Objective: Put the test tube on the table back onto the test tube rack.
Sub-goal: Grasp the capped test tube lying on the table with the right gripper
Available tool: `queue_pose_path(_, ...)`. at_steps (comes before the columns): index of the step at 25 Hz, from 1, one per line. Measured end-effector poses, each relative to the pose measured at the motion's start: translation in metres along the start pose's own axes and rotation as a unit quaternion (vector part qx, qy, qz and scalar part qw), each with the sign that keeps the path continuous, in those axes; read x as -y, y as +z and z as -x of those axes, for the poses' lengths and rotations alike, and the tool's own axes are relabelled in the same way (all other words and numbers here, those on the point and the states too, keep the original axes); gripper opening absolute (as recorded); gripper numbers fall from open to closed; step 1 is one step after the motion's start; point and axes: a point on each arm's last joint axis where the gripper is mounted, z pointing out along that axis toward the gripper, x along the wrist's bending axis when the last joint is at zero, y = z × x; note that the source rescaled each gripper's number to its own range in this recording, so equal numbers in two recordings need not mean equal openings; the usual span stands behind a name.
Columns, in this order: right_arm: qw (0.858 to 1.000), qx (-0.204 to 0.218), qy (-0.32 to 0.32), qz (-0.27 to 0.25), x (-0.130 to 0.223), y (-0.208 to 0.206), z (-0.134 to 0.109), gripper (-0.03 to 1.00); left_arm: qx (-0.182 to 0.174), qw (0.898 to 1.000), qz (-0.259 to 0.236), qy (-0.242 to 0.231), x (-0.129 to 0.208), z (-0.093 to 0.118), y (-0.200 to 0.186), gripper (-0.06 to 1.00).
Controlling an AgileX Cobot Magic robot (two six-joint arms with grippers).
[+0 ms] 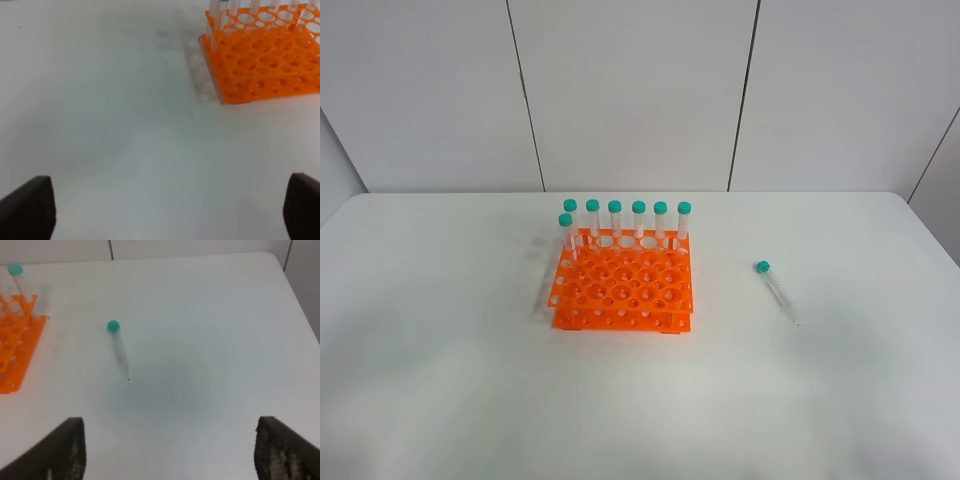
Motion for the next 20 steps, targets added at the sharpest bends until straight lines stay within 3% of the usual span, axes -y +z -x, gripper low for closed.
queue_pose_path(20, 1.000, 0.000, 0.000, 0.000, 0.0000, 0.0000, 0.0001, 1.00, -0.012, 1.000, -0.002, 0.006, 0.0003, -0.0021, -0.0001, 1.00)
